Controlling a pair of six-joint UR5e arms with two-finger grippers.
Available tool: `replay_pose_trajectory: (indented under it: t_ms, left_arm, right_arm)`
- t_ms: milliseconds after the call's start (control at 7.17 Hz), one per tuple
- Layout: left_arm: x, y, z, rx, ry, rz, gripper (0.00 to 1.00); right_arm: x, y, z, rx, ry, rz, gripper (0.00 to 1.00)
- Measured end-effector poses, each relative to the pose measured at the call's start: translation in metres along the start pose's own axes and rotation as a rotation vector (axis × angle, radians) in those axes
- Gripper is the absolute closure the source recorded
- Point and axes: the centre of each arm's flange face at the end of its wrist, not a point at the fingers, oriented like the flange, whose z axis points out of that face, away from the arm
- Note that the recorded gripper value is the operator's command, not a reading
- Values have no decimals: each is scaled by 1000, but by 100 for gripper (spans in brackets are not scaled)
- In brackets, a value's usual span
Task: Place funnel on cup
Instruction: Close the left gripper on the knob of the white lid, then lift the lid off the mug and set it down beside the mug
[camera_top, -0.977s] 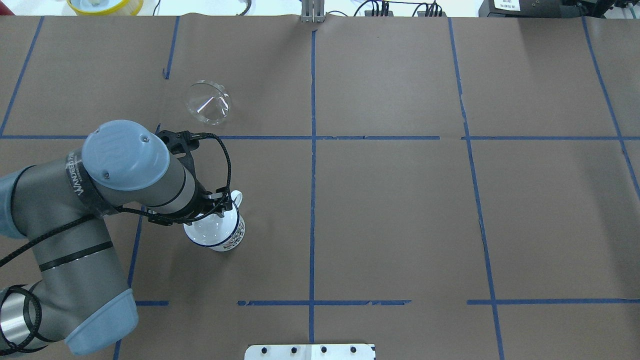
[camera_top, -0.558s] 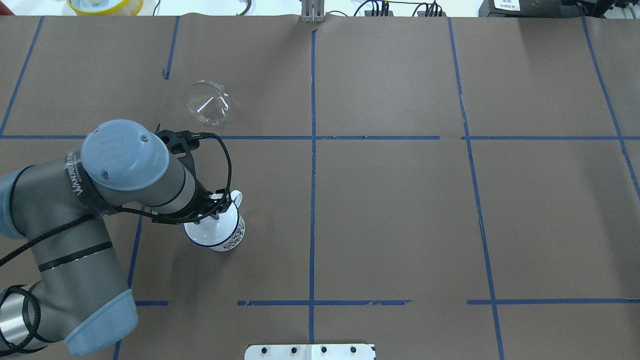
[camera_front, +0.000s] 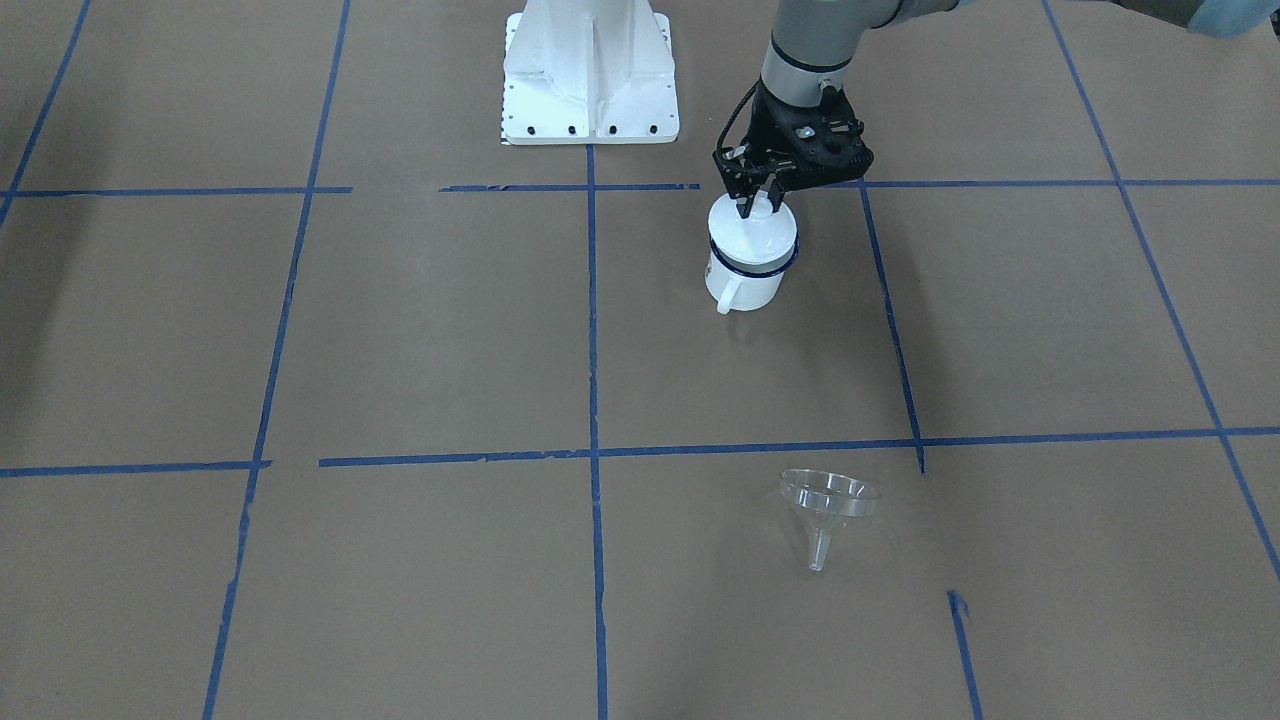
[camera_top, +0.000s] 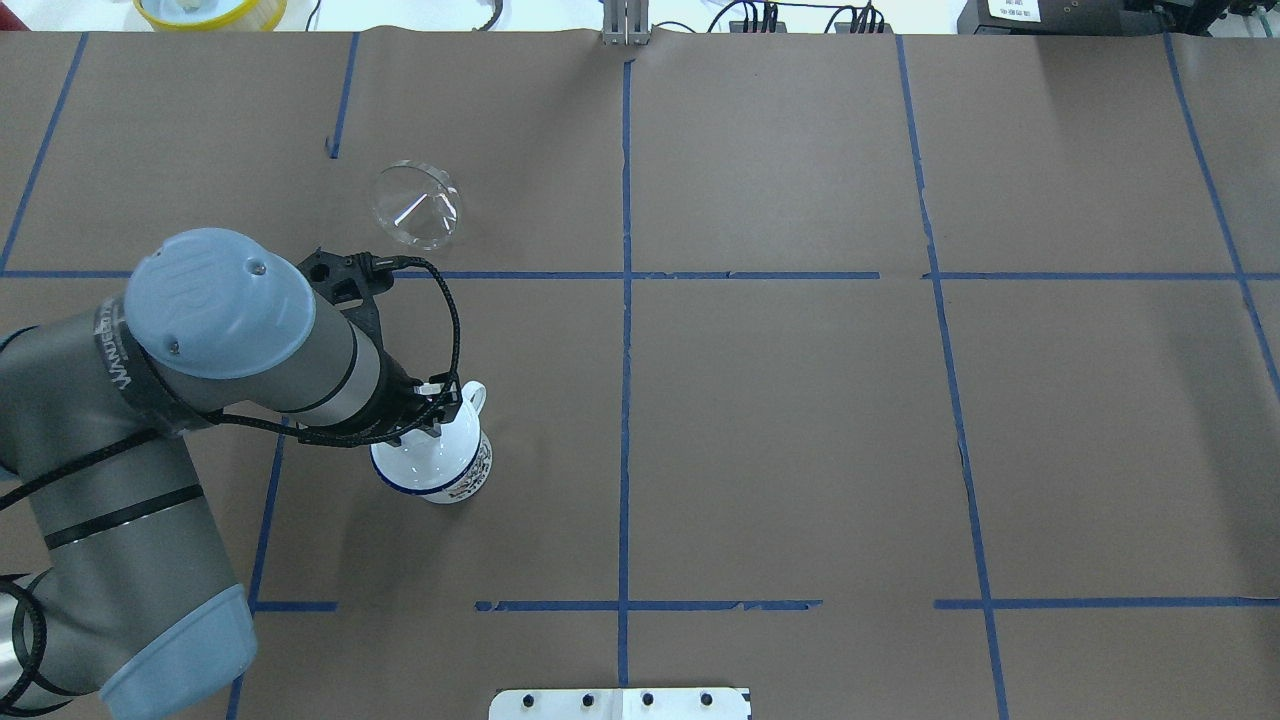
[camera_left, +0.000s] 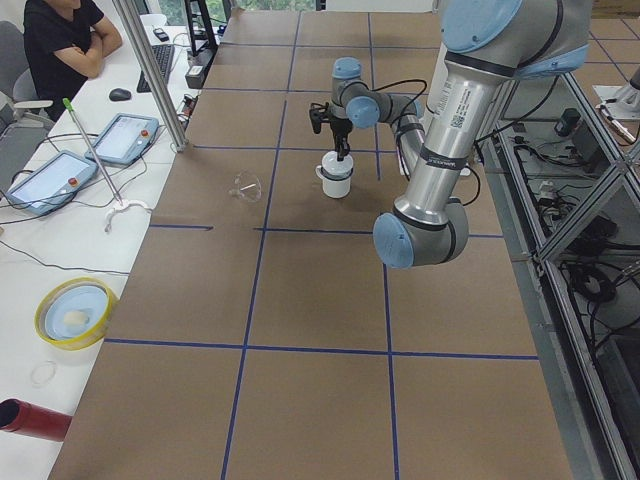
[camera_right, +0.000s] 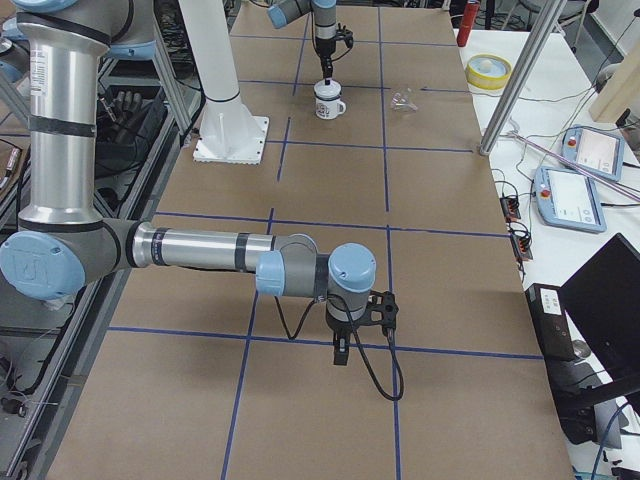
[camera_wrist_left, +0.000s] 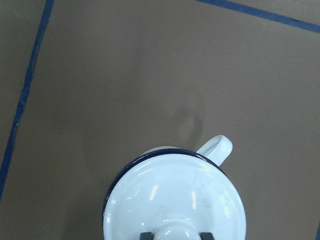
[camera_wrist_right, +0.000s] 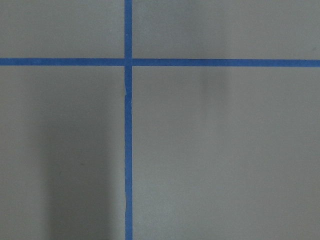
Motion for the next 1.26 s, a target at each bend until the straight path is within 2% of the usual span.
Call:
replay_pose_trajectory:
  t_ms: [279, 419, 698, 977, 1256]
  left_arm:
    - [-4, -6, -22, 18, 34, 5, 100]
    - [-15, -22, -35, 46, 34, 9, 100]
    - [-61, -41, -44, 85, -10, 80, 100]
    - [-125, -48, -25, 99, -40, 142, 100]
    - [-158, -56, 20, 118, -3, 115, 100]
  right_arm:
    - [0, 0, 0, 0, 0, 0, 0]
    - [0, 0, 0, 0, 0, 0, 0]
    - [0, 0, 0, 0, 0, 0, 0]
    - [0, 0, 0, -1, 0, 1, 0]
    - [0, 0, 0, 0, 0, 0, 0]
